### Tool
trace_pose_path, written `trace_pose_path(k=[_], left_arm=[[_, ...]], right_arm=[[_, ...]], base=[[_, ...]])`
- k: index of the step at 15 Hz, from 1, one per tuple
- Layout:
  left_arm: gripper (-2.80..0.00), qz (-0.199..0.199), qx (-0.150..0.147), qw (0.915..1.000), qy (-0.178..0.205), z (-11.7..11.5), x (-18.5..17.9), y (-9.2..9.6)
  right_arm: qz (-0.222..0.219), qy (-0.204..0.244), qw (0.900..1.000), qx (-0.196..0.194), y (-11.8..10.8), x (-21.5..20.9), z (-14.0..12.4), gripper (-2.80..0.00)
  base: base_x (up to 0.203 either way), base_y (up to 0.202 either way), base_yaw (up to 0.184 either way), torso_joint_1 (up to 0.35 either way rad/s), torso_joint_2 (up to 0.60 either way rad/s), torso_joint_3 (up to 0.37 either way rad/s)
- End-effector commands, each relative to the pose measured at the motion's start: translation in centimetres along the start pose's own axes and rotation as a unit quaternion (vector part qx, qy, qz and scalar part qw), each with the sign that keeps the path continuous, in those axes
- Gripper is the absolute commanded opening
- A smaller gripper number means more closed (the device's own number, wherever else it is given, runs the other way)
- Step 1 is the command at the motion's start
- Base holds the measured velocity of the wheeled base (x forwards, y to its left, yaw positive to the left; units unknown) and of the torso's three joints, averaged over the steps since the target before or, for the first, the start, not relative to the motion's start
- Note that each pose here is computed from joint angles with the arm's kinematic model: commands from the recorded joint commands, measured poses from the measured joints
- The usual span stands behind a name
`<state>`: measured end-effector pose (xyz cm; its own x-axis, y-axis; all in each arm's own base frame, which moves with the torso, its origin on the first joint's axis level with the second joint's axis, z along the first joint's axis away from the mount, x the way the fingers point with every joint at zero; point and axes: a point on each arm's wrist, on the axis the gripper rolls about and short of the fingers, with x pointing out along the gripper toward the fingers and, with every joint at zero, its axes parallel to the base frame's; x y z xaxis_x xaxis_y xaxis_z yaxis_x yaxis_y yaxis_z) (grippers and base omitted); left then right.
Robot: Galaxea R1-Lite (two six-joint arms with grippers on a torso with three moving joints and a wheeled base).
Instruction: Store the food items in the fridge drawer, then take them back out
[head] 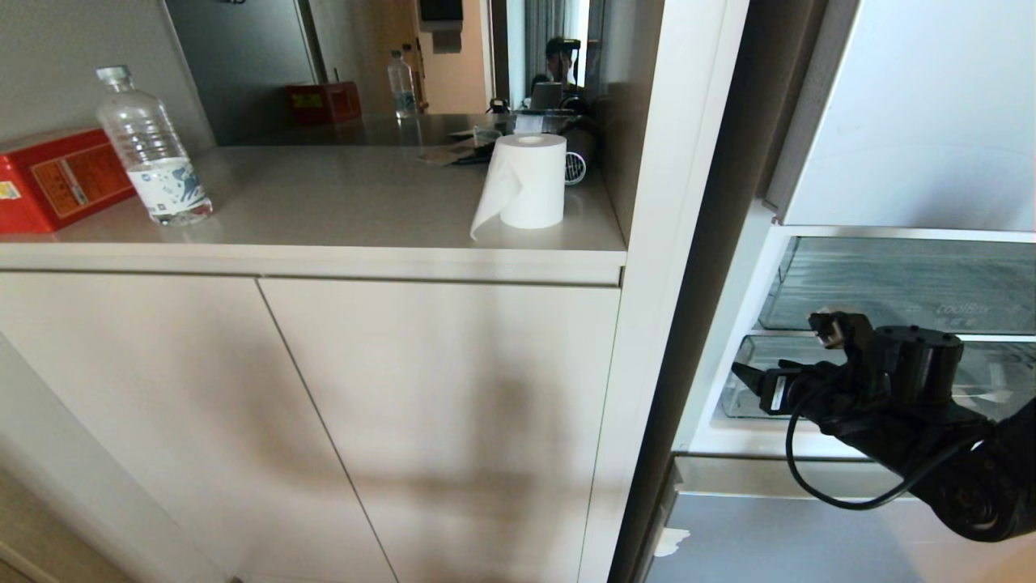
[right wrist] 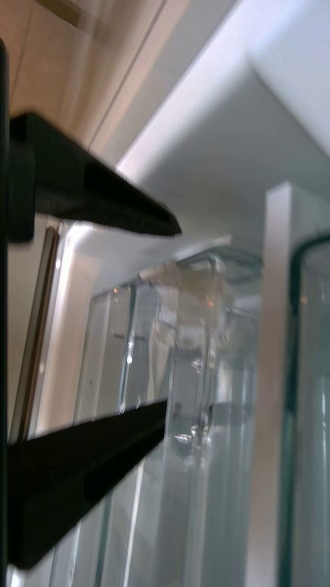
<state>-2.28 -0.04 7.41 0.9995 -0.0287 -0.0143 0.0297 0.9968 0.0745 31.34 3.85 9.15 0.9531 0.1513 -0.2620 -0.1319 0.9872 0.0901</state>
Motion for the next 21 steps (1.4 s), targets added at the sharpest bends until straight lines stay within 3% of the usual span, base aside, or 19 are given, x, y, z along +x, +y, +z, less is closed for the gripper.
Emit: trace_pose_path(k=[1,5,10,19,20,21], left_arm=[[-2.80,0.000,0.000,1.0000,0.001,0.0,0.0,0.0],[-2.80,0.000,0.000,1.0000,0.001,0.0,0.0,0.0],[-2.80,0.000,0.001,1.0000,0.001,0.0,0.0,0.0],[-2.80,0.000,0.000,1.0000,0.001,0.0,0.0,0.0],[-2.80,0.000,0.000,1.0000,0.001,0.0,0.0,0.0],[-2.80,0.000,0.000,1.0000,0.001,0.0,0.0,0.0]], right_arm=[[0.014,0.004,1.000,0.000,1.0,0.1,-0.3,-2.80],[0.002,0.000,1.000,0.002,2.9,1.0,-0.5,-2.80],[-0.004,-0.003,1.000,0.005,3.1,0.5,-0.4,-2.80],[0.008,0.036,0.999,-0.001,3.3,-8.2,-2.1,-2.80],[0.001,0.038,0.999,-0.002,3.2,-9.2,-2.3,-0.91],[-0.003,0.037,0.999,-0.003,3.1,-10.1,-2.5,0.00]], base=[[0.000,0.000,0.000,0.000,0.00,0.000],[0.000,0.000,0.000,0.000,0.00,0.000],[0.000,0.000,0.000,0.000,0.00,0.000],[0.000,0.000,0.000,0.000,0.00,0.000],[0.000,0.000,0.000,0.000,0.00,0.000],[0.000,0.000,0.000,0.000,0.00,0.000]])
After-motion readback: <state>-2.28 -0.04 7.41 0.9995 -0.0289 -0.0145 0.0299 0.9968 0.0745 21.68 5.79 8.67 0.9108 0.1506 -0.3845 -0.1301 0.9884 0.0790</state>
